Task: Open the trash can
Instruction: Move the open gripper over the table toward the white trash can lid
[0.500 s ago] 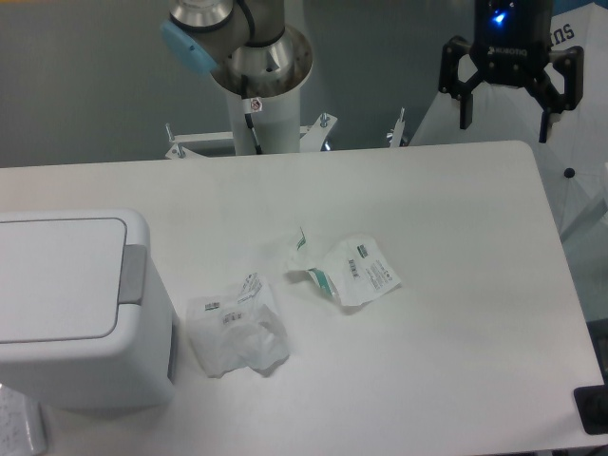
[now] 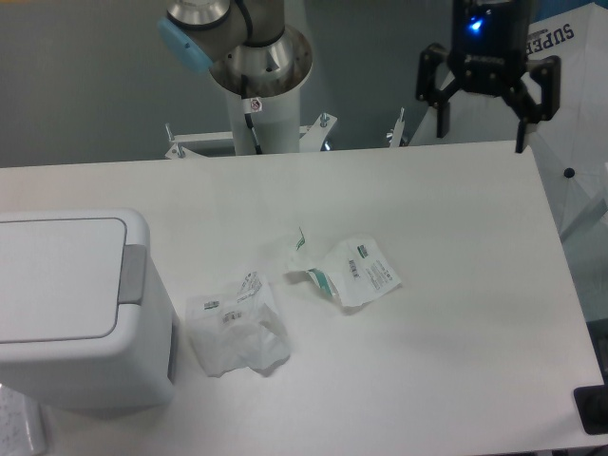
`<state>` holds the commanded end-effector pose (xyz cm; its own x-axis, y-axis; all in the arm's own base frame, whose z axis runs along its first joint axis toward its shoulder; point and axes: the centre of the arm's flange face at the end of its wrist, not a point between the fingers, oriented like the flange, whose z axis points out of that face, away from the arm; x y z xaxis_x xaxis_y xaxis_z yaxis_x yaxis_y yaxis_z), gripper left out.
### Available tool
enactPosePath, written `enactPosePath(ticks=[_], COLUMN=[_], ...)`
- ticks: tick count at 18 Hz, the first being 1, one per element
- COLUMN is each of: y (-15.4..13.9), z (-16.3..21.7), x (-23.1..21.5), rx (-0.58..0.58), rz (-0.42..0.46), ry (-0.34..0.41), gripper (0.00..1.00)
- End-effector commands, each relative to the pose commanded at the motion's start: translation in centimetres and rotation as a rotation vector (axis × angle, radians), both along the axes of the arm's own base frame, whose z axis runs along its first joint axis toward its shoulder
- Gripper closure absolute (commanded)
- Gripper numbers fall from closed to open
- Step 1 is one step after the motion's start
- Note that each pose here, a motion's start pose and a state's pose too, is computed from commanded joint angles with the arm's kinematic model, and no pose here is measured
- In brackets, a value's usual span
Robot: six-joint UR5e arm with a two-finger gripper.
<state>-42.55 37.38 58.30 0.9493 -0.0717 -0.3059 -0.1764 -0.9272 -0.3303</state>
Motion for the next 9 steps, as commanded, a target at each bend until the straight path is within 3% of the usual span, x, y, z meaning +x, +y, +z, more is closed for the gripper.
enactPosePath(ticks=[3,6,9], y=[0.8,1.6,4.8], z=[0.6,1.7,2.2], x=[0.6,0.9,3.2], rx=[0.097,0.187,0.267], rz=[0.074,0.25,0.312], ry=[-0.07,-0.159,-0.199], gripper=[0.0,0.0,0.0])
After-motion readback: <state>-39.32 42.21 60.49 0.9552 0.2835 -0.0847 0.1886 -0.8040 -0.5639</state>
